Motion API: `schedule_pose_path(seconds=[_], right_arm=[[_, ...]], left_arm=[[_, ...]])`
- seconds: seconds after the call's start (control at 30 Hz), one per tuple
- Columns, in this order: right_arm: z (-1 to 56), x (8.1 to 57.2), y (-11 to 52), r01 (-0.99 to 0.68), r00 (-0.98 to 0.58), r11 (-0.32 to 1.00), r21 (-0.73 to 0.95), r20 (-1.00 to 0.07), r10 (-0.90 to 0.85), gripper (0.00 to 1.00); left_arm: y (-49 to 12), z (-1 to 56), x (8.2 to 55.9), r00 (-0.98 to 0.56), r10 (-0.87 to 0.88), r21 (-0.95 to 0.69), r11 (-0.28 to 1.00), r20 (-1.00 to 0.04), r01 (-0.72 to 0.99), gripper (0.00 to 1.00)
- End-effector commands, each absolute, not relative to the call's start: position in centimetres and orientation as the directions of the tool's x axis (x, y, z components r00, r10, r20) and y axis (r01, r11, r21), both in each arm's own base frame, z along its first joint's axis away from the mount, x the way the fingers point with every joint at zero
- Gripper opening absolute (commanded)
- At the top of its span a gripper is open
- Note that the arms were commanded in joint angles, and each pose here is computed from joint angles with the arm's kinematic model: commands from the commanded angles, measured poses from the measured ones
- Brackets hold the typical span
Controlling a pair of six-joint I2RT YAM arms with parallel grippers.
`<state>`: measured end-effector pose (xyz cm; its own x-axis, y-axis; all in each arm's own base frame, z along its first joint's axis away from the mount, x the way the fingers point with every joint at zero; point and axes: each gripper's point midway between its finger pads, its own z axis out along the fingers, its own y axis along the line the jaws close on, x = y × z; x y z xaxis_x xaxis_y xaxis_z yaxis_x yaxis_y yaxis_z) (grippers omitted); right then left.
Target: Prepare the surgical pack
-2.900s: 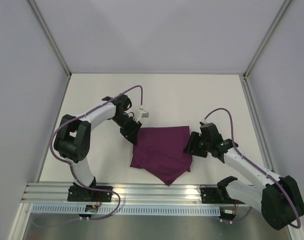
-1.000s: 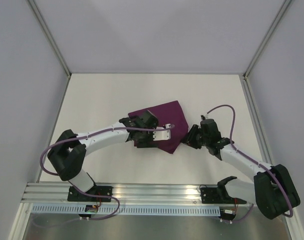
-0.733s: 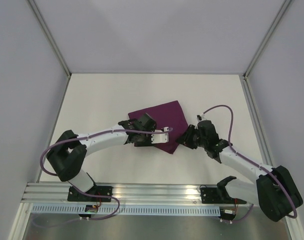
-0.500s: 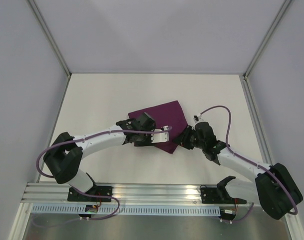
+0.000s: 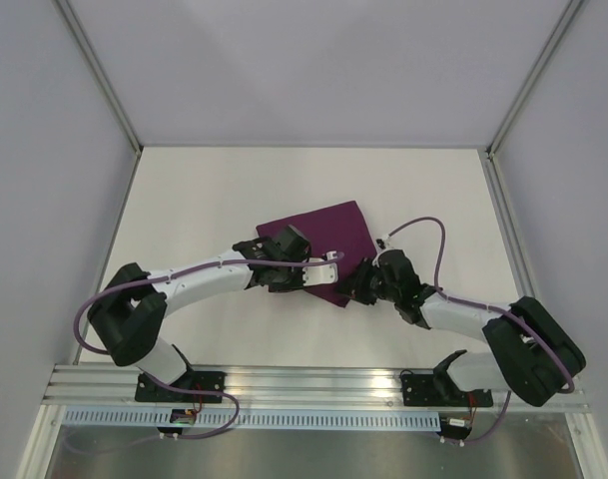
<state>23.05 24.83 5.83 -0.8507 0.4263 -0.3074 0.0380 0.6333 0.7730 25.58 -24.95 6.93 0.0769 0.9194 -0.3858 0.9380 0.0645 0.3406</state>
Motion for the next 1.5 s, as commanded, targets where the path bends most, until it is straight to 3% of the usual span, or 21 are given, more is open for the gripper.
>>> schedule_pose_path(seconds=[0.0, 0.13, 0.2, 0.57, 0.87, 1.07, 1.2, 1.47], right_arm=[[7.1, 24.0, 26.0, -0.002, -0.836, 0.582, 0.813, -0.321, 0.445, 0.18], [7.4, 24.1, 27.0, -0.022, -0.843, 0.577, 0.817, -0.326, 0.429, 0.16], [7.7, 24.0, 28.0, -0.044, -0.85, 0.568, 0.822, -0.33, 0.411, 0.15], [8.1, 26.0, 31.9, -0.046, -0.856, 0.477, 0.877, -0.281, 0.434, 0.11], [10.6, 29.5, 32.5, -0.075, -0.782, 0.469, 0.88, -0.344, 0.52, 0.08], [8.9, 31.9, 31.5, 0.003, -0.717, 0.49, 0.872, -0.34, 0.609, 0.0], [10.7, 33.5, 31.0, -0.046, -0.642, 0.424, 0.904, -0.352, 0.681, 0.01], [10.2, 36.4, 27.2, -0.002, -0.445, 0.525, 0.851, -0.471, 0.762, 0.0]], left_arm=[[-25.6, 6.8, 25.5, 0.089, 0.908, 0.337, 0.06, -0.409, 0.94, 0.4], [-25.7, 7.6, 25.9, 0.091, 0.904, 0.355, 0.07, -0.417, 0.932, 0.09], [-25.8, 8.0, 25.8, 0.088, 0.901, 0.351, 0.074, -0.424, 0.933, 0.0], [-27.5, 13.0, 25.7, 0.093, 0.822, 0.363, 0.143, -0.561, 0.921, 0.0], [-27.2, 13.1, 25.8, 0.118, 0.827, 0.387, 0.127, -0.549, 0.913, 0.0], [-27.1, 13.5, 25.9, 0.137, 0.824, 0.405, 0.12, -0.55, 0.906, 0.0], [-26.6, 13.1, 25.5, 0.141, 0.83, 0.409, 0.112, -0.54, 0.906, 0.0], [-25.6, 12.2, 25.2, 0.151, 0.848, 0.418, 0.089, -0.508, 0.904, 0.0]])
